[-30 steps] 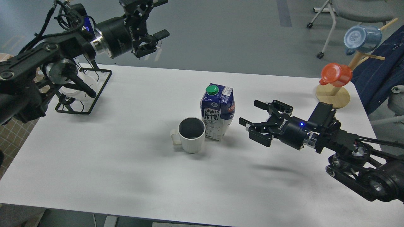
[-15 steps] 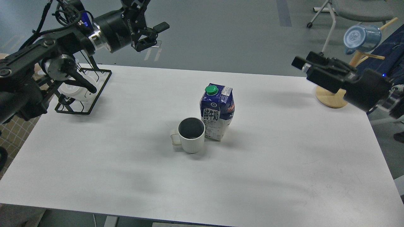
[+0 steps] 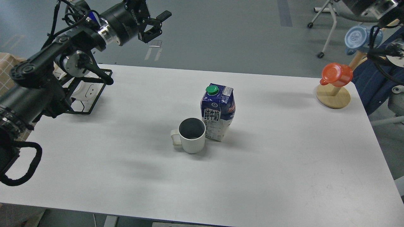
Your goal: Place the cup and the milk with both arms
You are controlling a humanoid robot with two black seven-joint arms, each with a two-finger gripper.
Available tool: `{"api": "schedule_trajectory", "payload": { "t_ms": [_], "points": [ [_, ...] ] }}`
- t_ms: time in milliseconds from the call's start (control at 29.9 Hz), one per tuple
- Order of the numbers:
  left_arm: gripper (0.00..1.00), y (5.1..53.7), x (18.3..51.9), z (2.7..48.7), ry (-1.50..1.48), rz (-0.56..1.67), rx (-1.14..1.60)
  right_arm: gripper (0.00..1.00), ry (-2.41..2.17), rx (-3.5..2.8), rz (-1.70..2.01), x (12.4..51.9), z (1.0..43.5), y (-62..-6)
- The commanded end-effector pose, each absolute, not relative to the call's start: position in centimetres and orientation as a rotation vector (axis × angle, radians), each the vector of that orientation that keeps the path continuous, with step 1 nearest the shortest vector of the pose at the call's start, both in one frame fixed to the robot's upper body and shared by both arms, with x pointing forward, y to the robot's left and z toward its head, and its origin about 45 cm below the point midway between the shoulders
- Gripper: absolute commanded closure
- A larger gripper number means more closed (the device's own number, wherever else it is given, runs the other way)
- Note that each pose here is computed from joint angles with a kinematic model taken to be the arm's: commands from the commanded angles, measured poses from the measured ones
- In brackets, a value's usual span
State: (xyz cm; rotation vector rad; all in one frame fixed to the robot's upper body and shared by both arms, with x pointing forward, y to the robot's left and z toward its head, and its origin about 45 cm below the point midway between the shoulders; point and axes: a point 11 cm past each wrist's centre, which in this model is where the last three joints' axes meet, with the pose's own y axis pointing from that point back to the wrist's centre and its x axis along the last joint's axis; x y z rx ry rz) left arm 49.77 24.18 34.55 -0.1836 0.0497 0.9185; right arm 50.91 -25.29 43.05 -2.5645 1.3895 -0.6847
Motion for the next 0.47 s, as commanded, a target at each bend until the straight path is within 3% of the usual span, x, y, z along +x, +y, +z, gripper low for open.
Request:
{"api": "schedule_trajectory", "payload": {
  "t_ms": [0,301,435],
  "points": [
    [0.02,24.5,50.9,32.6,0.073,1.028,-0.222,0.04,1.399,-2.508,-0.421,52.5,40.8,-23.5],
    [0.02,24.1,51.2,31.3,0.081,1.082,-0.202,0.04,1.432,-2.450,-0.115,52.7,34.6,-21.0],
    [0.02,24.1,50.7,30.4,0.112,1.051,-0.214,0.04,1.441,-2.364,-0.029,52.6,33.9,-21.0]
  ]
}}
